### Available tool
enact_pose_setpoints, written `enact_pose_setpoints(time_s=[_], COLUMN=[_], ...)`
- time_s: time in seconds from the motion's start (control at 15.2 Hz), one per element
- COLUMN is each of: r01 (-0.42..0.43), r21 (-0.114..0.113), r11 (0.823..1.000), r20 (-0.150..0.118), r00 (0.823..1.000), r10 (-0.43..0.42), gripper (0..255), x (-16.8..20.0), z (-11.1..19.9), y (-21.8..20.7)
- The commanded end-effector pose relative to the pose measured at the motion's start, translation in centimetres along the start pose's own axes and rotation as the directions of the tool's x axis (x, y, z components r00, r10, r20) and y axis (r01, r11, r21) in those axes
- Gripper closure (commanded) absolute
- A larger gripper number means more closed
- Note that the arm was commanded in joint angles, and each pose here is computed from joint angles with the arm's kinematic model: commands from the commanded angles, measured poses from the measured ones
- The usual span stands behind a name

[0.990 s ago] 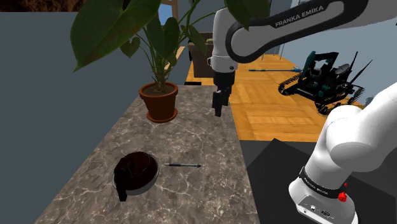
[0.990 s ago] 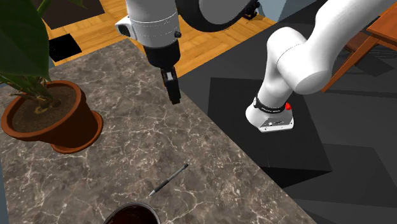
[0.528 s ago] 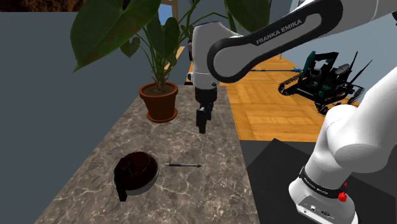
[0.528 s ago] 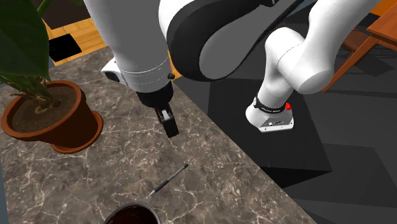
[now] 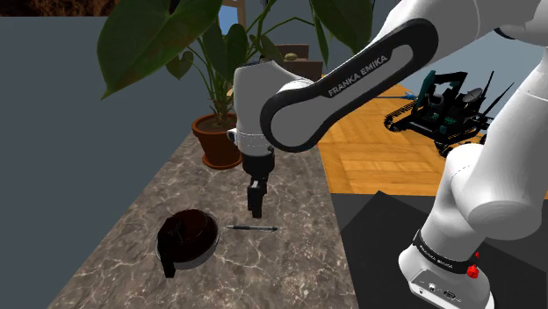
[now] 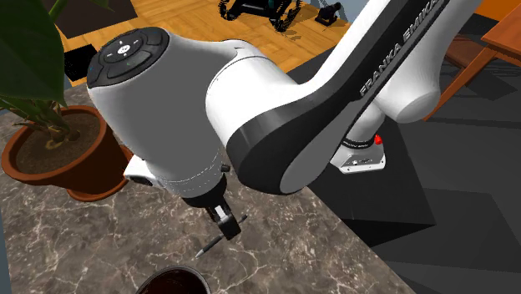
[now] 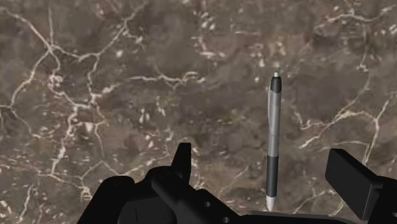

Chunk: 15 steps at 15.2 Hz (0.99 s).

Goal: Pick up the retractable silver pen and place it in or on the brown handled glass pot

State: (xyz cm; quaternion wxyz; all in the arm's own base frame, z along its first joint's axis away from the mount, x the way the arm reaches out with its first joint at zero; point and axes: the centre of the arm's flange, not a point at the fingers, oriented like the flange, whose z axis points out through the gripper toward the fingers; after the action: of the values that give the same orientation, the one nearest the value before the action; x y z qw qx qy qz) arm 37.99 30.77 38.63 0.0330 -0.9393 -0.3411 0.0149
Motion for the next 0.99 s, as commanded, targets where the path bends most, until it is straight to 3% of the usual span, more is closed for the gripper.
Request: enact_pose_setpoints(time_s=[0.0,0.53,0.92], r01=[0.046,0.058,0.058], r21=[0.006,0.007,0.007], r11=[0.999,0.998,0.998], r20=[-0.002,-0.002,-0.002], r00=[0.999,0.998,0.998], r10=[-0.046,-0.058,-0.058], gripper=[0,0,0], x=[1.4,1.7,1.7], z=[1.1,5.1,5.4], y=[-2.0,-2.5,-2.5])
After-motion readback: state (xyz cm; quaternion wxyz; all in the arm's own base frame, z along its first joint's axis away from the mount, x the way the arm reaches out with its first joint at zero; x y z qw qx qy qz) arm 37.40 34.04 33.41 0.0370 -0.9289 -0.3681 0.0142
